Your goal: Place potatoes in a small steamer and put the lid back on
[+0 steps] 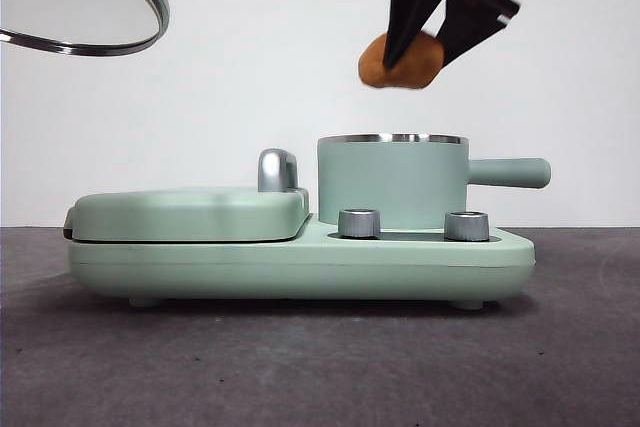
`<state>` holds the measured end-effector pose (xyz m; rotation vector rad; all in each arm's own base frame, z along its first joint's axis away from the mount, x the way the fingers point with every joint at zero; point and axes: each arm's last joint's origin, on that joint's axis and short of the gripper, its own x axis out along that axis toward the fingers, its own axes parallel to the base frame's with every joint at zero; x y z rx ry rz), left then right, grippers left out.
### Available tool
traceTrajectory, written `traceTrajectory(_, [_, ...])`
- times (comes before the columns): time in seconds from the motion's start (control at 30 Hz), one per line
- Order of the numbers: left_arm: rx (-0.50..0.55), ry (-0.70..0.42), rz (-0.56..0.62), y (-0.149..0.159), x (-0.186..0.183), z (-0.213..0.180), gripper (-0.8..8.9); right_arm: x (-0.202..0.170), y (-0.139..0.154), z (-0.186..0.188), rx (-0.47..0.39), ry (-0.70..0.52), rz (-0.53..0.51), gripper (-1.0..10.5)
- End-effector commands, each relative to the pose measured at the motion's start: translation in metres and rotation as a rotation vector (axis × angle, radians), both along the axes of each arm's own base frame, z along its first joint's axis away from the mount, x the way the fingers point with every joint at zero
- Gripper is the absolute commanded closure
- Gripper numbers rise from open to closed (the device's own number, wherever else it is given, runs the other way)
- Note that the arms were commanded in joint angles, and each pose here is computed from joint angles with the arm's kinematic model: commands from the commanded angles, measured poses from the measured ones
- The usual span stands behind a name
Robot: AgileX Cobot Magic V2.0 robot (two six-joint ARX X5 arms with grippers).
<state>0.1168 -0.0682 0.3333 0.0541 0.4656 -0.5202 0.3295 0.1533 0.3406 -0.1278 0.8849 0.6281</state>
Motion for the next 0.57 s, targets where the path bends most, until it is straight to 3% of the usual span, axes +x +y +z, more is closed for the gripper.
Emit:
traceTrajectory(0.03, [-0.015, -0.047, -0.004, 0.000, 0.000, 0.008, 8.05, 0.018, 0.007, -0.010, -0.009, -0.002, 0.006, 7.6])
traceTrajectory(0.57, [-0.024, -0.050, 0.001, -0.001, 0.000, 0.008, 8.05, 0.059, 0.020, -0.072, -0.096, 0.045, -0.022, 7.6])
